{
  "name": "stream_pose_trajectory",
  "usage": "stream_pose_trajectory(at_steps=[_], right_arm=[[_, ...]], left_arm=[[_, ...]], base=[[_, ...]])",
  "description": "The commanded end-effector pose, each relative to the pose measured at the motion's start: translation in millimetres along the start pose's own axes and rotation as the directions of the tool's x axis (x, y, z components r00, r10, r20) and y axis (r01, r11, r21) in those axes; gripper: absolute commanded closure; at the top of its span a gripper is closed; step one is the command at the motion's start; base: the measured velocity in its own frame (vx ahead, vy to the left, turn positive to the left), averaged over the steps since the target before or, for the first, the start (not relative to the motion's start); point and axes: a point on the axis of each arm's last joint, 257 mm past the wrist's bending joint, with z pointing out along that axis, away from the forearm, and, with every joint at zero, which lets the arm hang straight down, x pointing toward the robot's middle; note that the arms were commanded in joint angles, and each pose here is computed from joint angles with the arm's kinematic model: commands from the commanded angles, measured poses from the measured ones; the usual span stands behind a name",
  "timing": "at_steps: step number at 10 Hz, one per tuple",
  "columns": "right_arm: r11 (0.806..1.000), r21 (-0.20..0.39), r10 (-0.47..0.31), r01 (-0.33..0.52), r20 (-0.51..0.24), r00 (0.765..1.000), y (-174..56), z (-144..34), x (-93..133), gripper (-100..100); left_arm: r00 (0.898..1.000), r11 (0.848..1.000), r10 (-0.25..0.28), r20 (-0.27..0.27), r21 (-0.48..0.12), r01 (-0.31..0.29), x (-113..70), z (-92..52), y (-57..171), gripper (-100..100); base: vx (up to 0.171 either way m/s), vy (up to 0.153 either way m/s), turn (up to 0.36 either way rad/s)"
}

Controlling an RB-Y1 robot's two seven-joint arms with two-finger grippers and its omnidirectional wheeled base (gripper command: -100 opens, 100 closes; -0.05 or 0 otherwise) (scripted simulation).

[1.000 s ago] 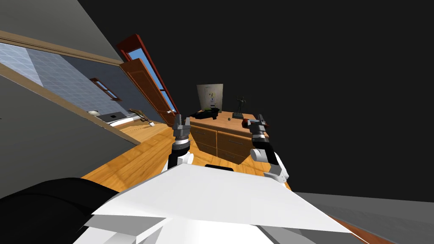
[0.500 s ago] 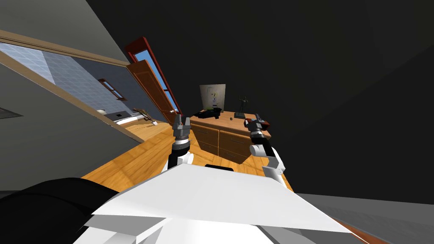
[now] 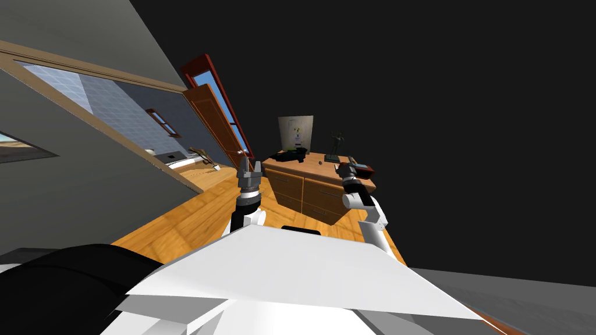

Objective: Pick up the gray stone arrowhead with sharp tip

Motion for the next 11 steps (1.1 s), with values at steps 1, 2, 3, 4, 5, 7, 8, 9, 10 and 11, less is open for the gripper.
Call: stream_pose_trajectory(at_steps=[1, 2, 3, 4, 5, 7, 8, 9, 10, 11], right_arm=[[1.0, 0.022, 0.019, -0.019, 0.014, 1.0, -5.7, 2.2, -4.0, -100], [0.997, 0.047, 0.057, -0.059, 0.033, 0.998, -10.5, 15.0, -10.3, -100], [0.994, 0.069, 0.077, -0.08, 0.051, 0.996, -16.5, 14.5, -14.0, -100], [0.991, 0.087, 0.098, -0.104, 0.073, 0.993, -20.7, 25.0, -21.9, -100], [0.986, 0.103, 0.121, -0.13, 0.087, 0.989, -24.5, 26.5, -23.3, -100], [0.976, 0.13, 0.16, -0.176, 0.129, 0.979, -32.2, 36.0, -34.6, -100], [0.968, 0.144, 0.183, -0.204, 0.147, 0.972, -36.3, 36.9, -36.2, -100], [0.961, 0.152, 0.204, -0.231, 0.175, 0.963, -38.8, 45.9, -45.8, -100], [0.952, 0.16, 0.23, -0.262, 0.192, 0.954, -41.4, 47.8, -45.9, -100], [0.948, 0.174, 0.229, -0.266, 0.207, 0.951, -45.7, 46.4, -48.7, -100]], left_arm=[[1.0, 1.0, 0.0, 0.0, 0.0, 0.0, 0.0, 0.0, 0.0, 0], [1.0, 1.0, 0.0, 0.0, 0.0, 0.0, 0.0, 0.0, 0.0, 0], [1.0, 1.0, 0.0, 0.0, 0.0, 0.0, 0.0, 0.0, 0.0, 0], [1.0, 1.0, 0.0, 0.0, 0.0, 0.0, 0.0, 0.0, 0.0, 0], [1.0, 1.0, 0.0, 0.0, 0.0, 0.0, 0.0, 0.0, 0.0, 0], [1.0, 1.0, 0.0, 0.0, 0.0, 0.0, 0.0, 0.0, 0.0, 0], [1.0, 1.0, 0.0, 0.0, 0.0, 0.0, 0.0, 0.0, 0.0, 0], [1.0, 1.0, 0.0, 0.0, 0.0, 0.0, 0.0, 0.0, 0.0, 0], [1.0, 1.0, 0.0, 0.0, 0.0, 0.0, 0.0, 0.0, 0.0, 0], [1.0, 1.0, 0.0, 0.0, 0.0, 0.0, 0.0, 0.0, 0.0, 0]], base=[[-0.013, 0.021, -0.008], [-0.018, 0.036, 0.098], [-0.021, 0.037, 0.044], [-0.033, 0.042, 0.065], [-0.027, 0.041, 0.05], [-0.018, 0.03, 0.04], [-0.02, 0.039, 0.068], [-0.024, 0.049, 0.118], [-0.017, 0.036, 0.043], [-0.005, 0.014, -0.012]])
